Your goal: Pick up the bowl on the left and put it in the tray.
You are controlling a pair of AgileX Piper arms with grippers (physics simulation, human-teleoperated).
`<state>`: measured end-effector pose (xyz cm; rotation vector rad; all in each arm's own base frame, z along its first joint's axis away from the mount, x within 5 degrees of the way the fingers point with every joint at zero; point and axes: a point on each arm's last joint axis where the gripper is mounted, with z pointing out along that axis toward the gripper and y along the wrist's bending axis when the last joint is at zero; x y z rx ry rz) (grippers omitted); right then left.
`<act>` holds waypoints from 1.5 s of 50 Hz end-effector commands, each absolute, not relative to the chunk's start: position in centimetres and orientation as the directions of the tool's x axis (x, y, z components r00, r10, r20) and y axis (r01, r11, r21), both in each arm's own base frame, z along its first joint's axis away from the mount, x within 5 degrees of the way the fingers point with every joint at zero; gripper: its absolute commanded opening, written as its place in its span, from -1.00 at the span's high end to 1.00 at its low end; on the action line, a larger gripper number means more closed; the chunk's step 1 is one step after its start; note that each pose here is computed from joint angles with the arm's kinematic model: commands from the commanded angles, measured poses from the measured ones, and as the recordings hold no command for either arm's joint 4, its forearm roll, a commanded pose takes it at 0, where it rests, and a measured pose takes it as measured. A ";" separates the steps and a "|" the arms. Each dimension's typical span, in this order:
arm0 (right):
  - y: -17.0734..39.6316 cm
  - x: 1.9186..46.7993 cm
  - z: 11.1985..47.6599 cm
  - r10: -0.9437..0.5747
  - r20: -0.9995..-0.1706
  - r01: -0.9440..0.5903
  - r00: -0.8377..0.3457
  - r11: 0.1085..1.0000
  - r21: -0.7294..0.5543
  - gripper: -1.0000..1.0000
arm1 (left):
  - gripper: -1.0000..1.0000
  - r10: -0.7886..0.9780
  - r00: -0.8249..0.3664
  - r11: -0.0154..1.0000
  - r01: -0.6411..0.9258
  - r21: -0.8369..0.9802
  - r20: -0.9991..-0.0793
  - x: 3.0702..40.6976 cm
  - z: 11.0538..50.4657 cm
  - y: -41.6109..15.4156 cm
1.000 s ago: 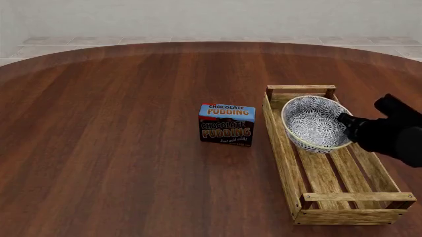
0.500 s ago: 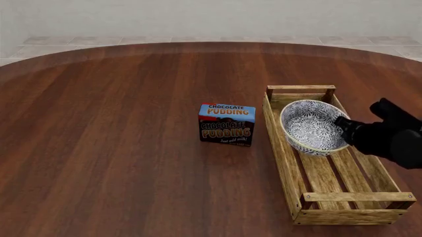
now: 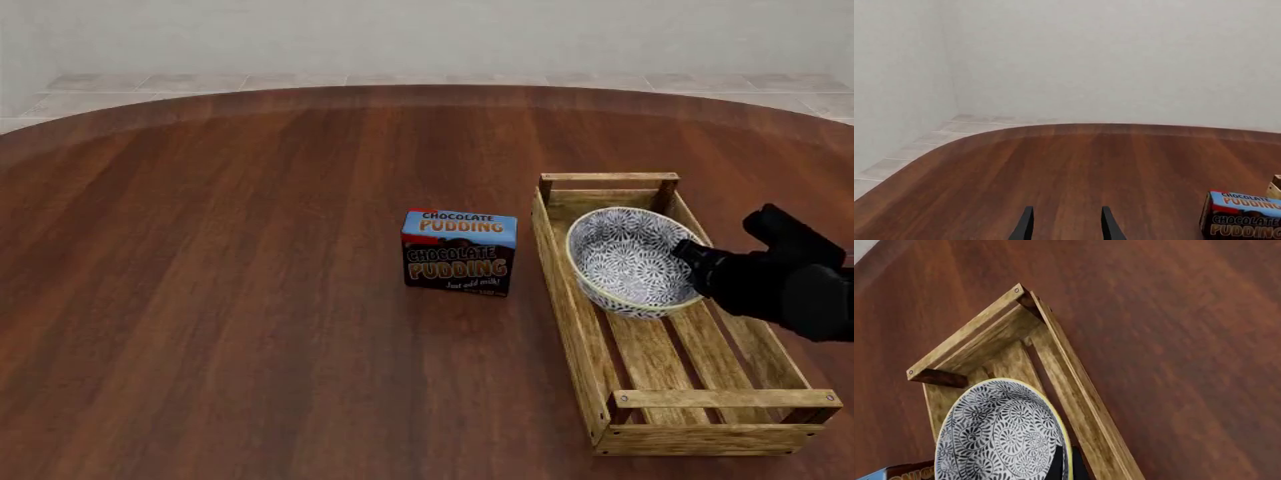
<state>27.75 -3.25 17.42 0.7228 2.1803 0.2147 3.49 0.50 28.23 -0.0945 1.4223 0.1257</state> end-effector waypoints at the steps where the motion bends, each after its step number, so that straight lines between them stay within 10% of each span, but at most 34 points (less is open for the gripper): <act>1: -3.5 28.1 17.1 0.586 -0.645 0.444 -0.490 0.805 0.394 1.00 | -1.00 0.033 0.141 0.990 -0.142 0.013 -0.989 3.6 28.0 0.5; 60: -3.6 28.4 16.2 0.598 -0.634 0.456 -0.490 0.796 0.398 1.00 | -1.00 0.037 0.134 0.990 -0.138 0.018 -0.990 3.9 27.3 0.5; 61: -3.5 28.4 16.3 0.598 -0.633 0.455 -0.491 0.796 0.399 -1.00 | -1.00 0.036 0.134 0.990 -0.138 0.017 -0.990 3.9 27.4 0.5; 75: -3.5 28.4 16.3 0.599 -0.633 0.455 -0.490 0.795 0.401 -1.00 | -1.00 0.036 0.134 0.990 -0.139 0.017 -0.990 3.8 27.5 0.5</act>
